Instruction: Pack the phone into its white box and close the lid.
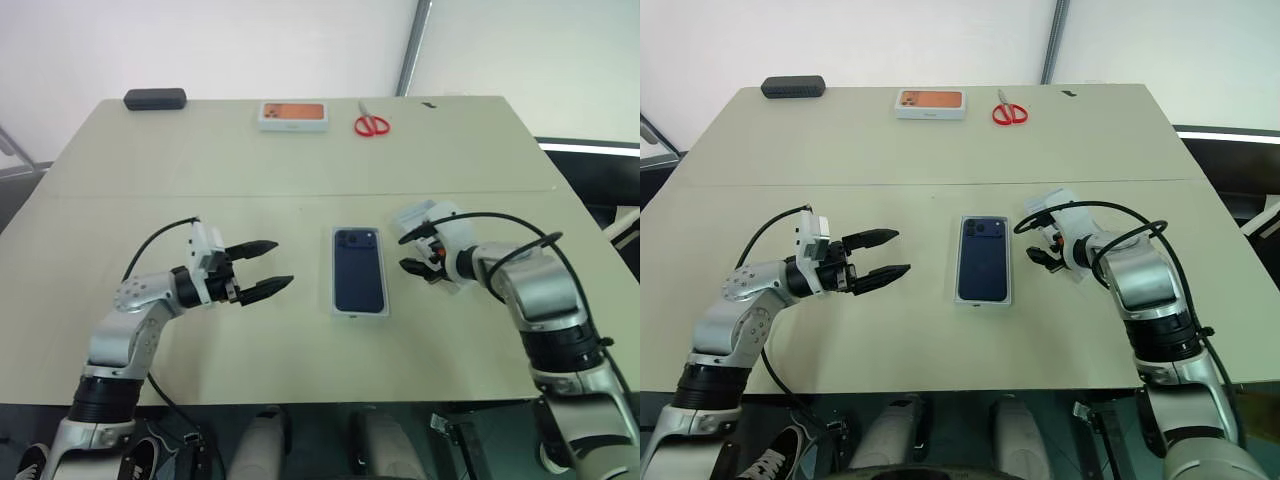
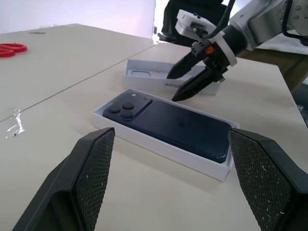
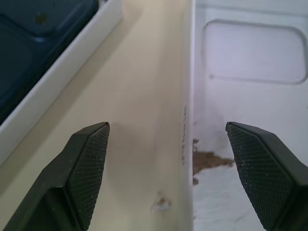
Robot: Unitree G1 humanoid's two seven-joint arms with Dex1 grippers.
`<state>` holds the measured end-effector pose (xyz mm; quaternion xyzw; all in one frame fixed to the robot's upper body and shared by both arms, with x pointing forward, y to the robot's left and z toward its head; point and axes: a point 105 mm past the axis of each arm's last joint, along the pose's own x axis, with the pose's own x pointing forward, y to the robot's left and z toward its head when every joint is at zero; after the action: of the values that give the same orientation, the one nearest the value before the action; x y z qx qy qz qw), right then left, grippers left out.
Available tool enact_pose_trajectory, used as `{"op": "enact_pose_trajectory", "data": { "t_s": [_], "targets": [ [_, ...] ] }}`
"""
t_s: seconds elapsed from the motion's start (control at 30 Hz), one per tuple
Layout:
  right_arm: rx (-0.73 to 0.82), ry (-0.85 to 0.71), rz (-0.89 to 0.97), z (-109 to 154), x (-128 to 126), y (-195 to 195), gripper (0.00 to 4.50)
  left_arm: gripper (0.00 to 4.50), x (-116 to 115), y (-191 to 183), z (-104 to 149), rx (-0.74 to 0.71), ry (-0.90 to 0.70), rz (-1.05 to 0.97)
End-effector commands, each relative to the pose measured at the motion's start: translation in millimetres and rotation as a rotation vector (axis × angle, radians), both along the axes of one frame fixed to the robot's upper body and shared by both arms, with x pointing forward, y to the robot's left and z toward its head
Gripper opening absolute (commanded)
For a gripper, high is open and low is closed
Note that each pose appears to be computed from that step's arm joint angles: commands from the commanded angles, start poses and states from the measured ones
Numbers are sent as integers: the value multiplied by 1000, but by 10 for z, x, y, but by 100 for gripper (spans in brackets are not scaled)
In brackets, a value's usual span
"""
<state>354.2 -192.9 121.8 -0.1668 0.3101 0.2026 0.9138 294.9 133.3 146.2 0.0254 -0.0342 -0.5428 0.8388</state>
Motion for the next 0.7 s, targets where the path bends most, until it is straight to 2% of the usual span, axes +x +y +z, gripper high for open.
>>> {"op": "enact_pose_trajectory", "data": {
  "t_s": [0.03, 0.3, 0.67, 0.7],
  "targets": [
    [10, 14, 11, 175, 34, -42, 404, 392, -27, -66, 42, -8, -19, -16],
    [-72, 68, 71, 64, -10, 4, 404, 392, -31, -127, 52, -26, -24, -7],
    [-90, 88, 84, 13, 15, 12, 404, 392, -89, -175, 12, -38, -21, 9],
    [-95, 87, 78, 5, 23, -2, 381, 396, -82, -176, 18, -40, -23, 12]
  ]
}}
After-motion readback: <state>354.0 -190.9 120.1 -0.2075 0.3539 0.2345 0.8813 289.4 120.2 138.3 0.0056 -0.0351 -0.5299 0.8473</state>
